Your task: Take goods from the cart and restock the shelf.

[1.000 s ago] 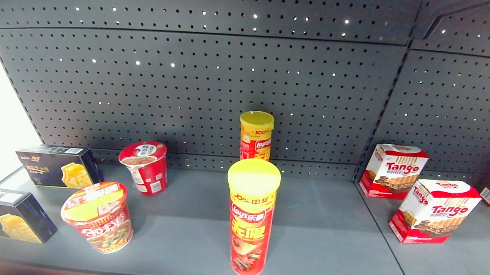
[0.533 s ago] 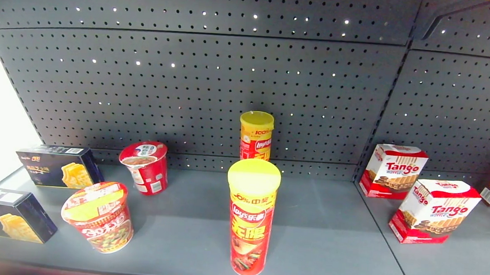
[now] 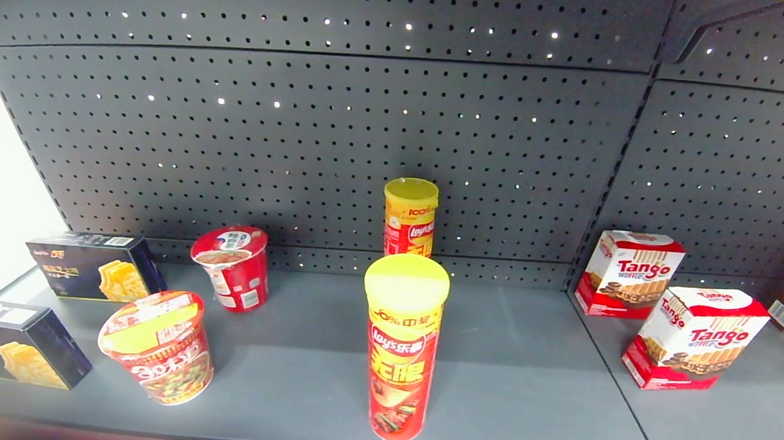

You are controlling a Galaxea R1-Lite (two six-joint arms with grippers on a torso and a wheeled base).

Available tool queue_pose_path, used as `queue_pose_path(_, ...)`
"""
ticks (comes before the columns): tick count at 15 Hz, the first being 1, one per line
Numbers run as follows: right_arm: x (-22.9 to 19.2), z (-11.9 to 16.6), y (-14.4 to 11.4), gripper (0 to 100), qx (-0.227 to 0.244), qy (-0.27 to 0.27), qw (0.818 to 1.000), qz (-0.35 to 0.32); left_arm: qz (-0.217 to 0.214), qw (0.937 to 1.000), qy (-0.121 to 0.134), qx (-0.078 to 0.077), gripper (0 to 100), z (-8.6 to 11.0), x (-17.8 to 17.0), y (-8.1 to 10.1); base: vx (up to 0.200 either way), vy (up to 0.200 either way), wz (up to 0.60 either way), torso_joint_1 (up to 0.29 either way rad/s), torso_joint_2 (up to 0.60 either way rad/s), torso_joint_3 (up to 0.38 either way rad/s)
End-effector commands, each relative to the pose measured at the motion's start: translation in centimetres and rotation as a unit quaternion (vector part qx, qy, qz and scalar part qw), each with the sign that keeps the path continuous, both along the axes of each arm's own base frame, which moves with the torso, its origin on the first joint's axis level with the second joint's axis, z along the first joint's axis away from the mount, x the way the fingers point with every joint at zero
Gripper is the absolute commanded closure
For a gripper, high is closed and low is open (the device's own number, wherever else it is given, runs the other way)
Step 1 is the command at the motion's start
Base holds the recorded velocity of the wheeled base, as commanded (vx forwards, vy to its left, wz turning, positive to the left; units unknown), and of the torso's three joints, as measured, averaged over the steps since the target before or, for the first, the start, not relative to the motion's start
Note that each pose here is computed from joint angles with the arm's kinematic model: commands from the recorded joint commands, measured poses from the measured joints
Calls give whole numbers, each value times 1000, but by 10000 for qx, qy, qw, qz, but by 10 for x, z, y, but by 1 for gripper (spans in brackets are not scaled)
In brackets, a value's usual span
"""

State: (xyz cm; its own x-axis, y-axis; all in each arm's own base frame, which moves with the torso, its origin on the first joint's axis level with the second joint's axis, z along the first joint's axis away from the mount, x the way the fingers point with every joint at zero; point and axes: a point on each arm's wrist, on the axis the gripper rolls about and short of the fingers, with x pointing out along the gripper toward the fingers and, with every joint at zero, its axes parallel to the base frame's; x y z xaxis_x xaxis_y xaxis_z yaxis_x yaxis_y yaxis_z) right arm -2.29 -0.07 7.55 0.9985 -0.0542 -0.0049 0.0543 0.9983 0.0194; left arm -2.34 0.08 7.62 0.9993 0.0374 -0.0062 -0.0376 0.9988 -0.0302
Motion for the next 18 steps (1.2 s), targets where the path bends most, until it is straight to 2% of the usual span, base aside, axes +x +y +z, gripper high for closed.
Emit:
queue_pose_path(1, 0, 0, 0, 0, 2, -9, 10000, 10, 5, 10000, 7, -1, 0, 0, 0, 0, 0, 0, 0, 0, 0, 0)
queue_pose_path(12, 0, 0, 1, 0, -74, 2, 9999, 134, 5, 10000, 15, -9, 0, 0, 0, 0, 0, 0, 0, 0, 0, 0)
queue_pose_path(15, 0, 0, 1, 0, -67, 1, 9999, 134, -3, 10000, 17, 37, 0, 0, 0, 0, 0, 0, 0, 0, 0, 0)
queue_pose_path(16, 0, 0, 1, 0, -67, 1, 9999, 134, 5, 10000, 15, -9, 0, 0, 0, 0, -200, 0, 0, 2, 2, 2)
queue_pose_path(18, 0, 0, 1, 0, -67, 1, 9999, 134, 5, 10000, 7, -1, 0, 0, 0, 0, -200, 0, 0, 7, 5, 5)
